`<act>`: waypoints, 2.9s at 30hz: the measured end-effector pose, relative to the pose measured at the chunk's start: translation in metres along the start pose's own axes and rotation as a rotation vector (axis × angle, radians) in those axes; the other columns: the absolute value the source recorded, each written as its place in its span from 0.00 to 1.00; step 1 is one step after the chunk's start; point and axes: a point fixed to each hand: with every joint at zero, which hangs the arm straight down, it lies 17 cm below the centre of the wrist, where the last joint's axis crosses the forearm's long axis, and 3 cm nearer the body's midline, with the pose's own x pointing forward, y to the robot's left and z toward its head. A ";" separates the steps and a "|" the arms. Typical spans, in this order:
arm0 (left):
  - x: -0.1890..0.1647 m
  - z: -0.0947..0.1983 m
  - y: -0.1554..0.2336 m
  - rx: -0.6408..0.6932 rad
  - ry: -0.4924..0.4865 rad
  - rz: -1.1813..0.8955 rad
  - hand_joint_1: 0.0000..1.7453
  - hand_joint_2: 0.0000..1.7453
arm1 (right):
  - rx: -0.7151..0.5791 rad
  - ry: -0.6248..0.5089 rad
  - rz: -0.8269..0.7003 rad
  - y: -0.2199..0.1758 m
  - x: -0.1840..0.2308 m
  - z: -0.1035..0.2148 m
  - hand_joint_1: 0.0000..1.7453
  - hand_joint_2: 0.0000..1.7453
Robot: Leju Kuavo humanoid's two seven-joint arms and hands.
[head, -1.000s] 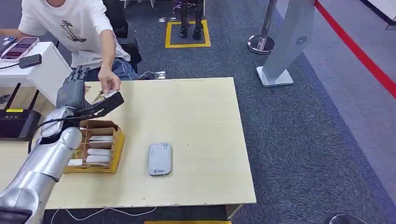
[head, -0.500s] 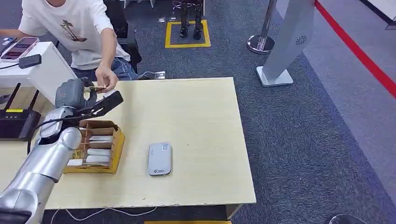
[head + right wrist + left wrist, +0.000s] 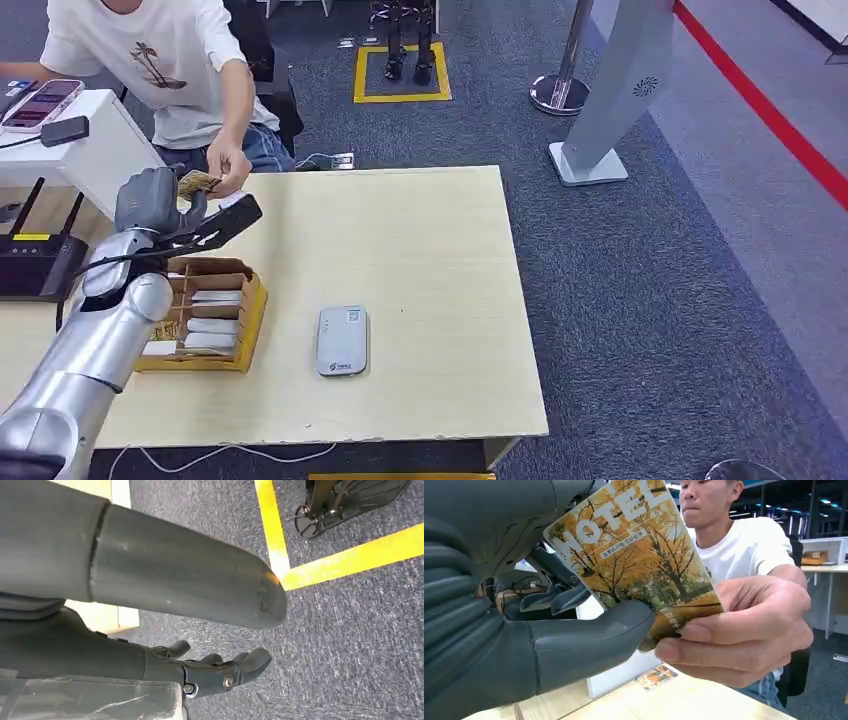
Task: Pass the card to the sensor for recognition and then transmit it.
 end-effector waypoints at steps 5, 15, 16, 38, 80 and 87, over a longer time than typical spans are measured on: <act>0.004 0.003 -0.004 -0.004 -0.016 -0.003 1.00 1.00 | 0.001 0.000 0.001 0.001 0.000 0.000 0.00 0.00; 0.032 0.017 -0.025 -0.031 -0.082 0.000 1.00 1.00 | 0.004 0.002 -0.007 0.003 -0.001 0.000 0.00 0.00; 0.036 0.019 -0.029 -0.038 -0.092 -0.001 1.00 1.00 | 0.004 0.002 -0.010 0.003 -0.001 0.000 0.00 0.00; 0.183 0.141 -0.157 -0.231 -0.419 0.087 1.00 1.00 | 0.004 -0.002 -0.010 0.004 -0.003 0.000 0.00 0.00; 0.142 0.193 -0.224 -0.373 -0.289 -0.013 1.00 1.00 | -0.017 0.026 -0.048 -0.003 -0.010 -0.001 0.00 0.00; 0.139 0.193 -0.225 -0.376 -0.286 -0.018 1.00 1.00 | -0.019 0.026 -0.047 -0.004 -0.010 -0.001 0.00 0.00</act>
